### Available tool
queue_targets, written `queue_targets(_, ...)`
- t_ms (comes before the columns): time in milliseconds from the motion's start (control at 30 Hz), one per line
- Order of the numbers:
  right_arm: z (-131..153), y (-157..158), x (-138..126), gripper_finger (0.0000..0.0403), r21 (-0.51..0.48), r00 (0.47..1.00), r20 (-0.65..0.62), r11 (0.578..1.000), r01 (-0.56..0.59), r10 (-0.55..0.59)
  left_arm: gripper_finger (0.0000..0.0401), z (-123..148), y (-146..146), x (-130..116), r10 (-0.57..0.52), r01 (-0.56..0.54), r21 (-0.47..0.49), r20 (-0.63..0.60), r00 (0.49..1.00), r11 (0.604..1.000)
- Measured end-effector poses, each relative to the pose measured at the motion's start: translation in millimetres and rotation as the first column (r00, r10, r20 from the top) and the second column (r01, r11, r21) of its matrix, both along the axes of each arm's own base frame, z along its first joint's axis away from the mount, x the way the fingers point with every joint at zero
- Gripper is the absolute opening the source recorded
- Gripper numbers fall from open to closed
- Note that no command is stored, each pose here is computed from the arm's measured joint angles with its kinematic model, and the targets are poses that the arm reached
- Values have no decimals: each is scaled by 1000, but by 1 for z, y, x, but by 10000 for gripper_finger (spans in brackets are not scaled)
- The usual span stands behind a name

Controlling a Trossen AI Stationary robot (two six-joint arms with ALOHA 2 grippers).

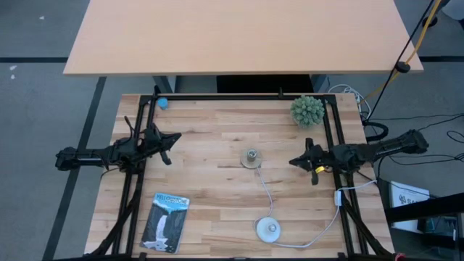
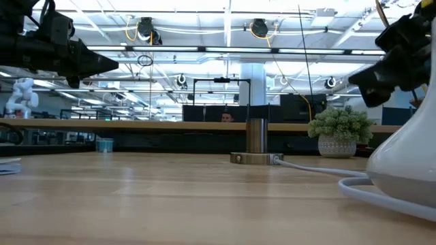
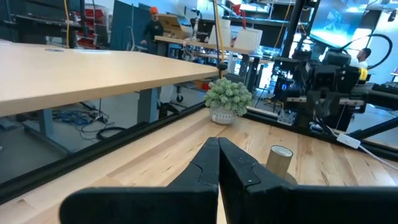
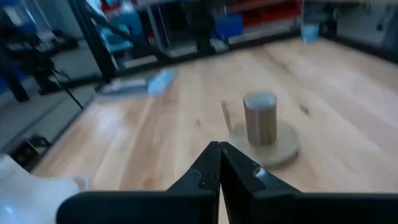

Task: Screw lightbulb
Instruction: Return to Home Position

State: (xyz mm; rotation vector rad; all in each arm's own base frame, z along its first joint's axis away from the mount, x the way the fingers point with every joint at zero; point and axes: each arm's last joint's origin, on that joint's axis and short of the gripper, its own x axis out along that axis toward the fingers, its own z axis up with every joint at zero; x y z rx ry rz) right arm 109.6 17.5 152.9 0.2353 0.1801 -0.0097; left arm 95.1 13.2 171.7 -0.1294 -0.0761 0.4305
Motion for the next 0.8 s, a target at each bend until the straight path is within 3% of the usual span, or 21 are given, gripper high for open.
queue_targets(233,12,0,-8,0,-44,990,128,998,-47,52,0,0,0,0,0,0,0,0,1000,1000)
queue_targets(567,17,3,-14,0,-141,958,192,972,-188,213,0,0,0,0,-1,1,0,1,1000,1000)
queue_targets(800,18,3,-15,0,-108,954,209,975,-195,214,0,0,0,0,-1,1,0,1,1000,1000)
